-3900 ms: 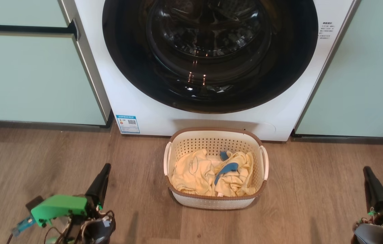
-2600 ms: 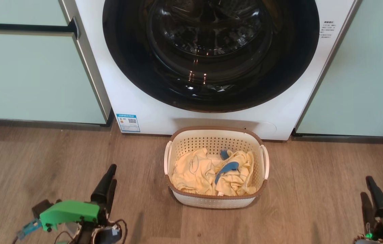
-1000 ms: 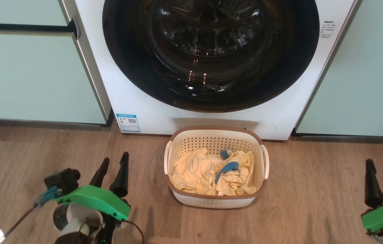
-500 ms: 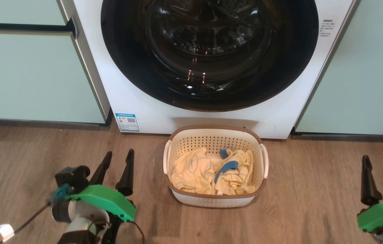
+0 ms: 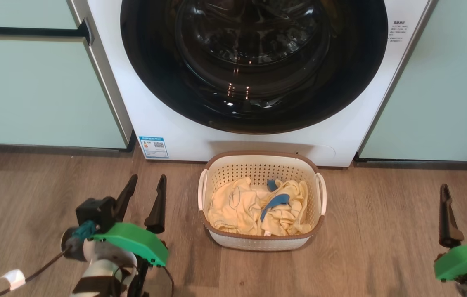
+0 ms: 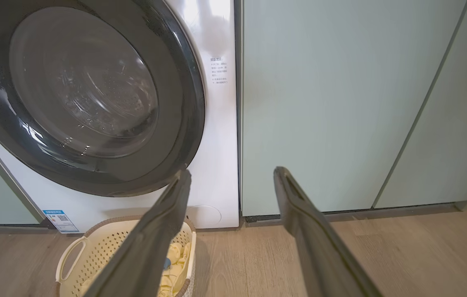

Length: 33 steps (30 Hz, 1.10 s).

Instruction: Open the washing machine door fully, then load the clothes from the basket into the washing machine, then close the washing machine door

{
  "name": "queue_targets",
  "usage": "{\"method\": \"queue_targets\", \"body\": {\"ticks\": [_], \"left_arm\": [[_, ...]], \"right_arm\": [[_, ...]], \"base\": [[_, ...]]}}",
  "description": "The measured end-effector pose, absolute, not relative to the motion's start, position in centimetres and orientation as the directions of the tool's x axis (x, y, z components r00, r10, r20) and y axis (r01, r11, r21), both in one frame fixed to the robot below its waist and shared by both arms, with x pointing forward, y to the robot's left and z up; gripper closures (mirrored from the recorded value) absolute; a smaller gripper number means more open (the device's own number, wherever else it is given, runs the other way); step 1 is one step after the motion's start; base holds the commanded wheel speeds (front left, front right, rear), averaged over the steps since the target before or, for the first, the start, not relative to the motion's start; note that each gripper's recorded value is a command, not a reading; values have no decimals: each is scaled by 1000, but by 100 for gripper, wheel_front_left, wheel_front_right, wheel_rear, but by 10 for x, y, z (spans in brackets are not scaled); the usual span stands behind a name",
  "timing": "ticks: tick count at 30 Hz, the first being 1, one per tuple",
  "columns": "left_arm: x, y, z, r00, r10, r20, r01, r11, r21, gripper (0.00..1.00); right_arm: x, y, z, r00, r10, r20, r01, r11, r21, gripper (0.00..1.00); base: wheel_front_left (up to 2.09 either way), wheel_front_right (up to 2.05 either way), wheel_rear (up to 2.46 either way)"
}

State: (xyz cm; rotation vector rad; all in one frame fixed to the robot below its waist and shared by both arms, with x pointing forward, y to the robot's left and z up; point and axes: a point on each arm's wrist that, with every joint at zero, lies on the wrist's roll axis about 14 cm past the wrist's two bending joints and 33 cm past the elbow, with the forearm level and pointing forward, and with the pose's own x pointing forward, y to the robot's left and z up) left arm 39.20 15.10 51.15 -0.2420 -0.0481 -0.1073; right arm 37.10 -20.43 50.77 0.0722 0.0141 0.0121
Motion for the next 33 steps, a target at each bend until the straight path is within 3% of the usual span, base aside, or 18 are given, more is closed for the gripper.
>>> {"method": "queue_targets", "body": {"ticks": [15, 33], "left_arm": [[400, 141, 522, 984, -137, 114, 145, 987, -64, 0], [400, 141, 520, 985, -131, 109, 139, 988, -62, 0]], "right_arm": [[372, -207, 515, 1000, 25, 10, -24, 992, -127, 0], [371, -216, 516, 1000, -2, 18, 4, 993, -122, 0]], "base": [[0, 0, 0], [0, 0, 0]]}}
